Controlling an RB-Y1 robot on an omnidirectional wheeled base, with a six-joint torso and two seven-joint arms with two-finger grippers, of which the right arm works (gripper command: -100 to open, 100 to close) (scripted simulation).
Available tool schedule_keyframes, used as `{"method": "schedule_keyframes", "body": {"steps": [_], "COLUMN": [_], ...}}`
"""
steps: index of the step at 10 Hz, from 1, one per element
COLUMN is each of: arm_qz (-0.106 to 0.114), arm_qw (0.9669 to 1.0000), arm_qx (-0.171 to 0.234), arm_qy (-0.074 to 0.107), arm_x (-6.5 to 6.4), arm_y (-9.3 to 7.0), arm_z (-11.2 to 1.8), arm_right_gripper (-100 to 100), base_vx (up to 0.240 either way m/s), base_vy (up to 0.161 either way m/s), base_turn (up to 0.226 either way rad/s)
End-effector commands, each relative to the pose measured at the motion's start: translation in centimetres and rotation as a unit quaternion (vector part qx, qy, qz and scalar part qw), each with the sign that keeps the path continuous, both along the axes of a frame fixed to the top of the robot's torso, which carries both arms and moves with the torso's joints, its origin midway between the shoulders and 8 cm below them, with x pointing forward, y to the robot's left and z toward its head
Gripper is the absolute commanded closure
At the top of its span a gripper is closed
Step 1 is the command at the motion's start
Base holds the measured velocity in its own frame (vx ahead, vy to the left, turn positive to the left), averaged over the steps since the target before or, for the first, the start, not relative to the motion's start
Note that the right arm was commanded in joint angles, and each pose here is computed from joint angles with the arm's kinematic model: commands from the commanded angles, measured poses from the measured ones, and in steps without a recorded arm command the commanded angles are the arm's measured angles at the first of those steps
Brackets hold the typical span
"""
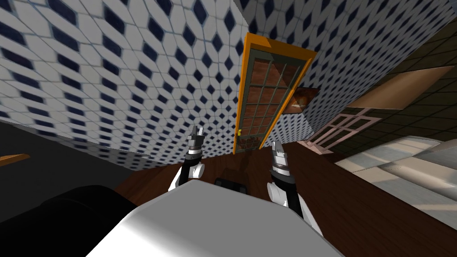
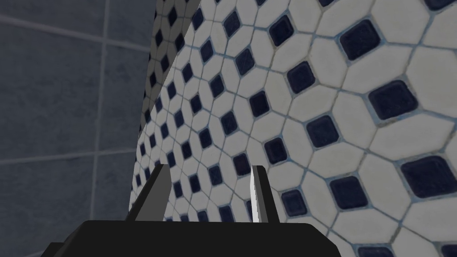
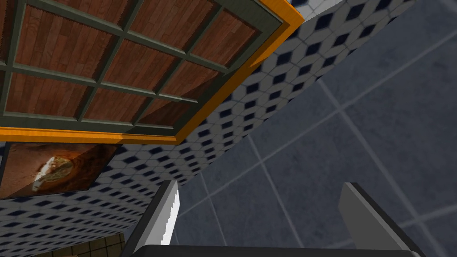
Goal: Pull the door open
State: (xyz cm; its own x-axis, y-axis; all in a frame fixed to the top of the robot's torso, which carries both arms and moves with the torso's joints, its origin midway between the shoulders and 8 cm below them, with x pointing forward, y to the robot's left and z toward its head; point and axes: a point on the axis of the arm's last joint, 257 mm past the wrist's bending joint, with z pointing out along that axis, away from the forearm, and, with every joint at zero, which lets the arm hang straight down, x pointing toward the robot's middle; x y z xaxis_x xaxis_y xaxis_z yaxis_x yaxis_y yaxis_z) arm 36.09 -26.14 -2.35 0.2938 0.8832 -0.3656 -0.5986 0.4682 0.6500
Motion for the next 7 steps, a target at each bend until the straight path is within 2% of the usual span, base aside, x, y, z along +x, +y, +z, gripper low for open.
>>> {"method": "schedule_keyframes", "body": {"steps": [1,4,7], "arm_qz": [-0.009,-0.023,-0.037], "arm_qw": [0.9997,0.9979,0.9943], "arm_qx": [-0.018,-0.053,-0.089], "arm_qy": [0.009,0.027,0.045], "arm_x": [0.3,1.1,1.7], "arm_y": [0.2,0.4,0.7], "arm_z": [-1.2,-3.5,-5.8], "arm_right_gripper": [-100,-100,-100], "base_vx": [0.093,0.104,0.101], "base_vy": [0.039,0.05,0.036], "base_turn": [0.004,0.004,0.003]}}
